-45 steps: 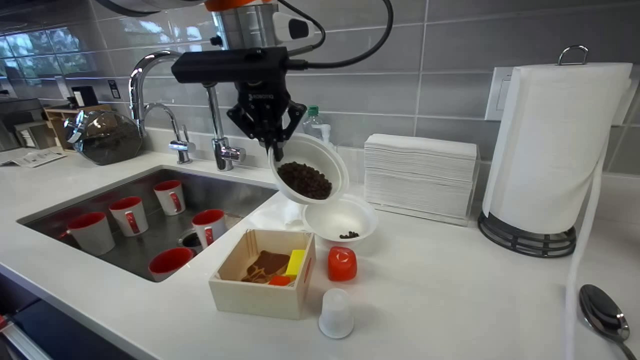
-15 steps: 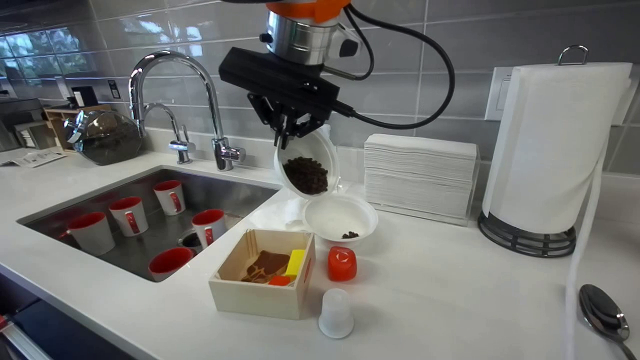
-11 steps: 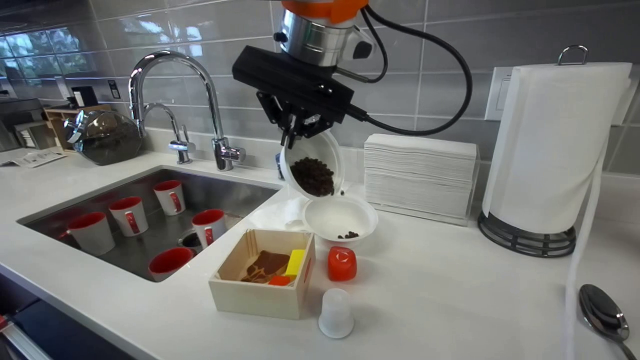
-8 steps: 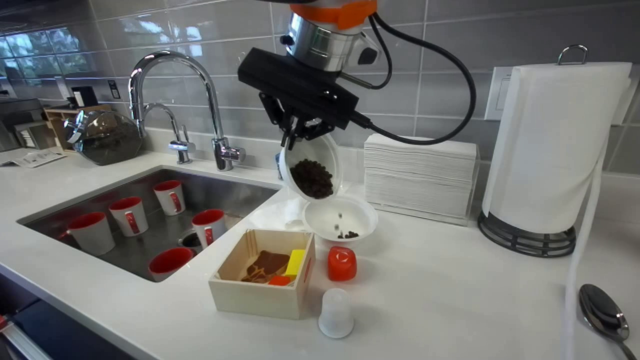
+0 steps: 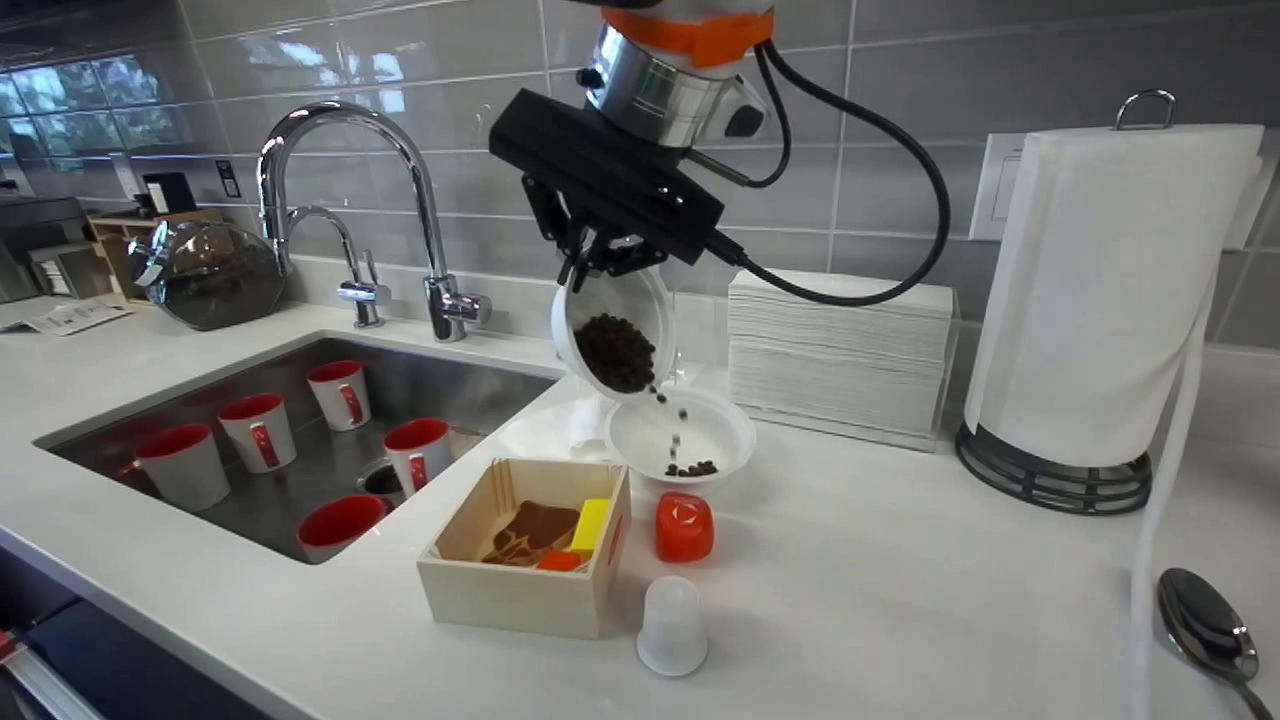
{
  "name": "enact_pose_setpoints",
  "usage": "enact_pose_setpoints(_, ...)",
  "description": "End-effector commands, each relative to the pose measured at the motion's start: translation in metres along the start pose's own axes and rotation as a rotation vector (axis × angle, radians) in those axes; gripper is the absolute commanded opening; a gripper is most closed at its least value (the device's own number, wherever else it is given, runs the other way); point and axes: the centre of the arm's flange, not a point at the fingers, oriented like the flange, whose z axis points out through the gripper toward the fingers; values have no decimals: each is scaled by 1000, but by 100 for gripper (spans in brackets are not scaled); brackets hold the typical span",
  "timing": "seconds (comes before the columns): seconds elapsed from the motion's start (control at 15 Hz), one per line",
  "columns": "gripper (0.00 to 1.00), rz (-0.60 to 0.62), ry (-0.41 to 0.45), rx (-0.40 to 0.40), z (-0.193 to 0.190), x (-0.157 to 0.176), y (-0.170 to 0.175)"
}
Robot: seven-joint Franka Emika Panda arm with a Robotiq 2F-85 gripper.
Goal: Pour the beans into another plate
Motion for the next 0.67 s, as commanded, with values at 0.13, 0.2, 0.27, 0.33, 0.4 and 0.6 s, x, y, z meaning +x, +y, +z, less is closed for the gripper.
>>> enact_pose_setpoints(0.13, 0, -4, 13, 74, -8, 12, 12)
enact_pose_setpoints(0.2, 0, -4, 13, 83, -9, 14, 13)
enact_pose_setpoints(0.27, 0, -7, 11, 89, -10, 15, 14)
enact_pose_setpoints(0.33, 0, -9, 9, 97, -10, 16, 15)
enact_pose_setpoints(0.4, 0, -11, 9, 105, -11, 17, 16)
enact_pose_setpoints(0.6, 0, -9, 12, 125, -13, 22, 18)
